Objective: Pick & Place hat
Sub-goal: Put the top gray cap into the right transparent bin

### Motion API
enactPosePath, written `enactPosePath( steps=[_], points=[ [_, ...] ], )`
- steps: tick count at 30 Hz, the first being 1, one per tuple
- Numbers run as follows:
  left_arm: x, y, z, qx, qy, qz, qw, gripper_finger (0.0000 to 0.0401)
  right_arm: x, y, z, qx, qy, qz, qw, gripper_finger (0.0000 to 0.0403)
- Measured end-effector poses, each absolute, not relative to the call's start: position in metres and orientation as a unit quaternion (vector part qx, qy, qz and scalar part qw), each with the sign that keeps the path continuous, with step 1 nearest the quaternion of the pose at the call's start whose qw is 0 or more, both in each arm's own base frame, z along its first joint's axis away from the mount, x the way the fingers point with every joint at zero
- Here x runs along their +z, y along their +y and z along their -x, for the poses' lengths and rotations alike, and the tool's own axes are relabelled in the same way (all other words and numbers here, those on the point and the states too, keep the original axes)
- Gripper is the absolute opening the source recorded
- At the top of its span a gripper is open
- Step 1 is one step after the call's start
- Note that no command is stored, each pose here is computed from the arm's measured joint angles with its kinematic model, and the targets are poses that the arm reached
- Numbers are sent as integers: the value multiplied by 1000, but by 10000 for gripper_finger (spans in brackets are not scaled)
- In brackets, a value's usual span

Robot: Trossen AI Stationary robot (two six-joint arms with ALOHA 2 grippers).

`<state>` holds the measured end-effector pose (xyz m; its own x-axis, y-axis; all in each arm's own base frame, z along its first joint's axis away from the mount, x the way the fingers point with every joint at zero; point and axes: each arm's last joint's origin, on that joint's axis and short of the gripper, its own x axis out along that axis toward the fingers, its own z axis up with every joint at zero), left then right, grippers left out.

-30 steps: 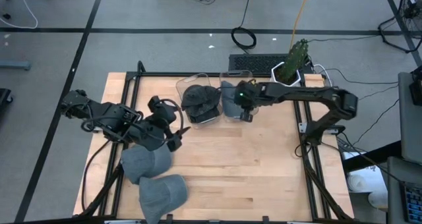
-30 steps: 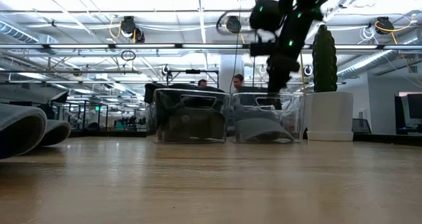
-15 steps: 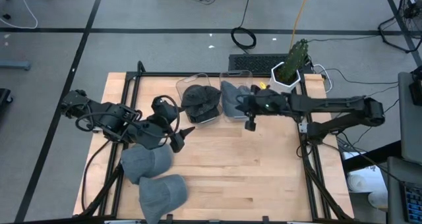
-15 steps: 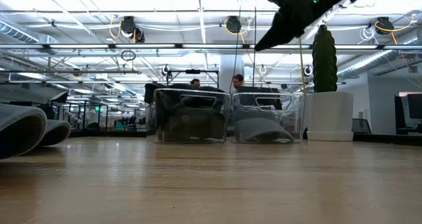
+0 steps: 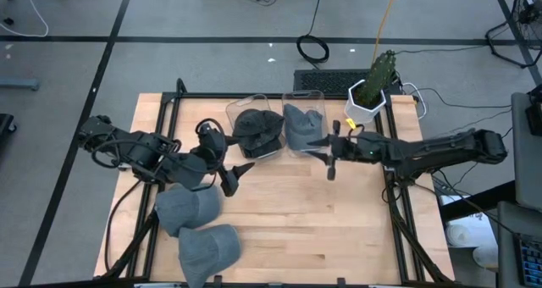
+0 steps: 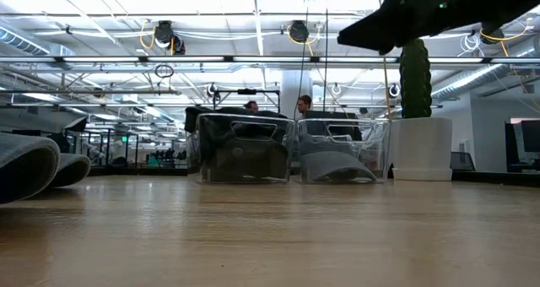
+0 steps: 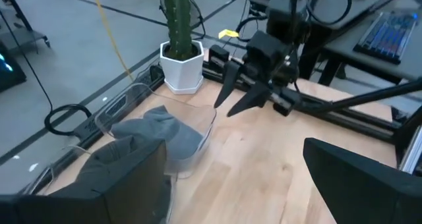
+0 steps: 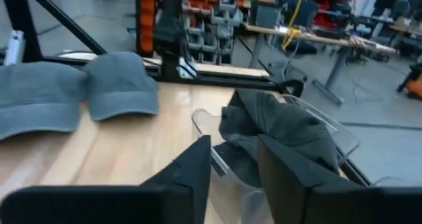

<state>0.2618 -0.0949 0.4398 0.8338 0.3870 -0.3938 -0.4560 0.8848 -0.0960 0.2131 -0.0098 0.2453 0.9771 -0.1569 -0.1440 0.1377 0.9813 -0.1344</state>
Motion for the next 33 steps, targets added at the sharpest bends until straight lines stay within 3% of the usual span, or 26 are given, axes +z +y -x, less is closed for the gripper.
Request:
enactPosePath(
  steps=[7,15,19,27,30,33],
  points=[
    [433,-95,-271,186,219,69,955,365,250,2,-202,-48,46,64,996,149],
    [415,-121,-293,1,246,-110,963,365,252,7,-198,-34,44,67,996,147],
    [386,-120,-304,-46,233,-123,963,365,249,7,-198,-34,57,69,995,144],
    [326,-95,-260,-73,239,-40,967,365,249,7,-198,-34,58,69,995,148],
    [319,-82,-224,-40,261,55,963,365,249,7,-198,-34,59,68,995,145],
    [306,-70,-187,25,323,190,927,365,249,7,-198,-34,58,68,995,144]
  ],
)
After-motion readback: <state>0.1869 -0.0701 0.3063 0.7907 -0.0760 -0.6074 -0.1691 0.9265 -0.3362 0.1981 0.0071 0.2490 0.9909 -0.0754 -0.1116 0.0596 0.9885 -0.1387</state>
